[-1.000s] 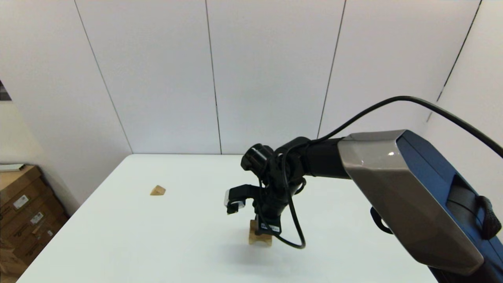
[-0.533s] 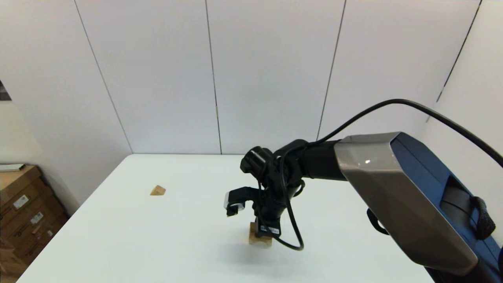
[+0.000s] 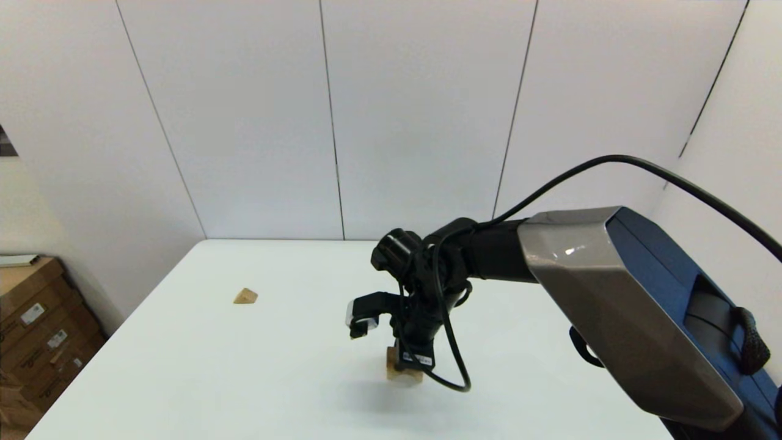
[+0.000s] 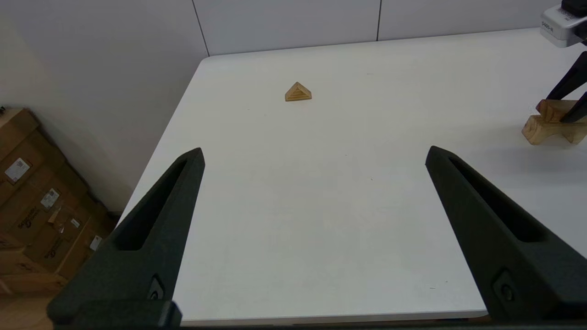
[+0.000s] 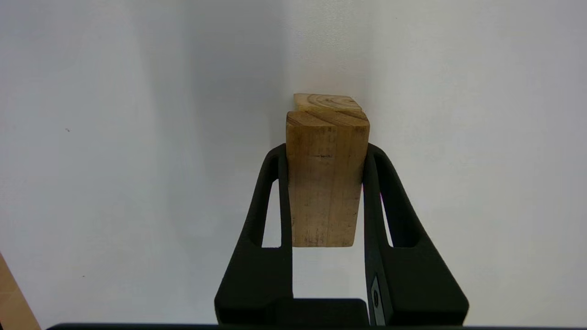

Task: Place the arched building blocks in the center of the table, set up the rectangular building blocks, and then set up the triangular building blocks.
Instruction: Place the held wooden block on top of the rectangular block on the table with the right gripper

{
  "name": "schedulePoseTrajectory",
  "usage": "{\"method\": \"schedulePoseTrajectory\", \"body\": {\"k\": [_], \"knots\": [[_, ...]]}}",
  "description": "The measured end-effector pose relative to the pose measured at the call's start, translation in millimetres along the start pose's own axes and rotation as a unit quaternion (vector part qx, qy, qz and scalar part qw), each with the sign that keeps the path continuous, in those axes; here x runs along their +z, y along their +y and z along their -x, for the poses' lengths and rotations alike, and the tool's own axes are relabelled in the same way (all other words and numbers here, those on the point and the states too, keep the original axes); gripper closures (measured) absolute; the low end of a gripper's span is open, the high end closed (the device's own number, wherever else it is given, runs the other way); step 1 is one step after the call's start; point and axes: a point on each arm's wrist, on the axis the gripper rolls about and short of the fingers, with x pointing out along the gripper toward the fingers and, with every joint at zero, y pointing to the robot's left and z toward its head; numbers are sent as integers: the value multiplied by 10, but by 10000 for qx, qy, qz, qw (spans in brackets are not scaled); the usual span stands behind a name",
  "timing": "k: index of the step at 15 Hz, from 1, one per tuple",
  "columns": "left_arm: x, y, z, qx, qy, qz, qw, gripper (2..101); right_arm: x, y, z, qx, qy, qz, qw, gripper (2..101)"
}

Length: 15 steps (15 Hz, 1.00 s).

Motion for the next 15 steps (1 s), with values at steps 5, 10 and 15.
{"method": "schedulePoseTrajectory", "body": {"k": [5, 10, 15], "knots": [[0, 0, 0, -4, 0, 0, 10000, 54, -2, -1, -2, 0, 6, -3, 10000, 781], [0, 0, 0, -2, 0, 0, 10000, 54, -2, -2, -4, -3, 6, -2, 10000, 781], [0, 0, 0, -2, -2, 2, 10000, 54, -5, -1, -15, 10, 16, -10, 10000, 781]]}}
